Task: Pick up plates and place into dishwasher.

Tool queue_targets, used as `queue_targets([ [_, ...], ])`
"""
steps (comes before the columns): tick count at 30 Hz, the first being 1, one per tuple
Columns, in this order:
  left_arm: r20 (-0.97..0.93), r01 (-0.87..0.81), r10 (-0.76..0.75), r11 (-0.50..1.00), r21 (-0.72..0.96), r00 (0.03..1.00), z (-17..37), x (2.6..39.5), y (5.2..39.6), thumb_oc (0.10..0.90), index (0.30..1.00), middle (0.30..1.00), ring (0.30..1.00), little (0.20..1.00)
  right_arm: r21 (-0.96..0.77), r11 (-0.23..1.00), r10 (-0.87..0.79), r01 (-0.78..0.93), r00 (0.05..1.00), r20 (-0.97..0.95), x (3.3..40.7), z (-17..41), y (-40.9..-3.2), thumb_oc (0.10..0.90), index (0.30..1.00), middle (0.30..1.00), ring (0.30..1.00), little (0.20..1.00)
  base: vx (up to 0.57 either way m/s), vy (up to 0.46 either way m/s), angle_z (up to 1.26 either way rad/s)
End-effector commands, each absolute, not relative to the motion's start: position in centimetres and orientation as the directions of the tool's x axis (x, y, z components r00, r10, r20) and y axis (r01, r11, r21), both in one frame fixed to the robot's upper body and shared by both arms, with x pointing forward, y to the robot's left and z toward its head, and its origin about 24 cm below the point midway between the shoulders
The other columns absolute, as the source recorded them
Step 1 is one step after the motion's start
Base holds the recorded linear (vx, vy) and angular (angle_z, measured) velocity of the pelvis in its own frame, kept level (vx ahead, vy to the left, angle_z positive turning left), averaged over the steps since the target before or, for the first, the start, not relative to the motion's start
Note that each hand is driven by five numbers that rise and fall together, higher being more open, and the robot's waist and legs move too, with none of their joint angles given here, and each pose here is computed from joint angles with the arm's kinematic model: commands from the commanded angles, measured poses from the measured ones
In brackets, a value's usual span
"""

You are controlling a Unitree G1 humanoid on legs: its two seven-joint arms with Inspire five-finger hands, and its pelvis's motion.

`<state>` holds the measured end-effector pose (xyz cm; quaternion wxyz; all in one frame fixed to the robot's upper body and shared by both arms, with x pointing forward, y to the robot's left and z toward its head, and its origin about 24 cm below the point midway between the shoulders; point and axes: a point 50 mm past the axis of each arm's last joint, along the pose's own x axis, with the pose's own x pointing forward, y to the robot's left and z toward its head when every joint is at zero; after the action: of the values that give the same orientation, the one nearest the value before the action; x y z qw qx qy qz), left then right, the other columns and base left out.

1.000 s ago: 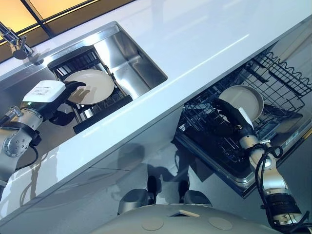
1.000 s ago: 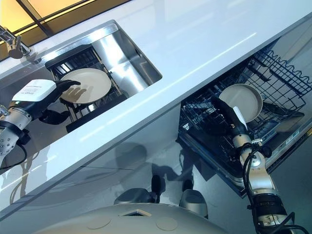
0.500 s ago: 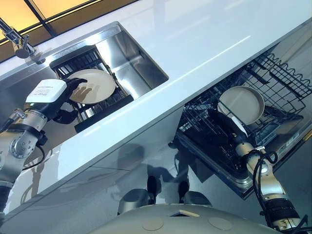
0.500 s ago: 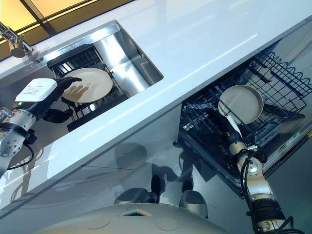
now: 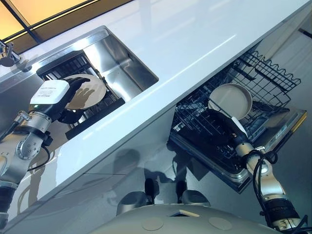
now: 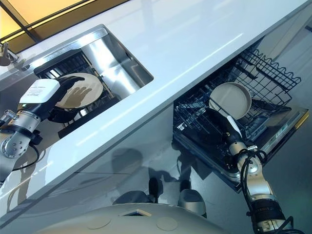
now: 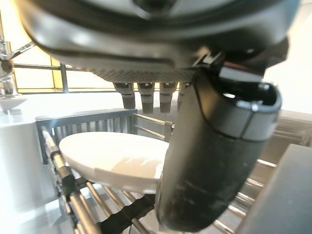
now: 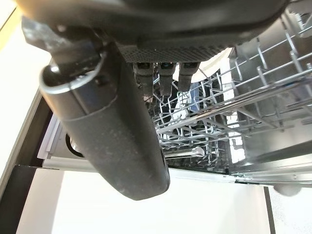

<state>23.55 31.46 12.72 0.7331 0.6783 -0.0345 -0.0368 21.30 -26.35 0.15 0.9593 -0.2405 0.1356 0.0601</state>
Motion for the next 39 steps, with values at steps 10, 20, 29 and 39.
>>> queue_targets([
  [10,0.052,-0.062,-0.06,-0.178,0.982,0.997,16.3,26.1,32.1,0.8,0.9,0.9,0.9,0.9,-0.485,0.858,0.11,-0.167,0.984,-0.142,23.1,3.3,-26.0,0.8,0.9,0.9,0.9,0.9,0.0,0.0,-0.01],
  [20,0.036,-0.024,0.037,-0.29,0.957,0.999,16.1,26.2,33.4,0.8,0.9,0.9,0.9,0.9,-0.488,0.854,0.117,-0.179,0.981,-0.155,23.1,3.3,-26.0,0.8,0.9,0.9,0.9,0.9,0.02,0.008,0.0],
  [29,0.279,-0.192,0.211,-0.357,0.914,0.937,16.1,25.8,35.9,0.8,0.9,0.9,0.9,0.9,-0.483,0.853,0.129,-0.199,0.976,-0.174,22.8,2.8,-25.9,0.8,0.9,0.9,0.9,0.9,0.03,0.046,-0.08],
  [39,0.362,-0.247,0.287,-0.368,0.896,0.887,14.8,28.5,34.9,0.8,0.9,0.9,0.9,0.9,-0.475,0.858,0.151,-0.197,0.979,-0.133,23.7,3.4,-25.0,0.8,0.9,0.9,0.9,0.9,0.0,0.042,-0.13],
])
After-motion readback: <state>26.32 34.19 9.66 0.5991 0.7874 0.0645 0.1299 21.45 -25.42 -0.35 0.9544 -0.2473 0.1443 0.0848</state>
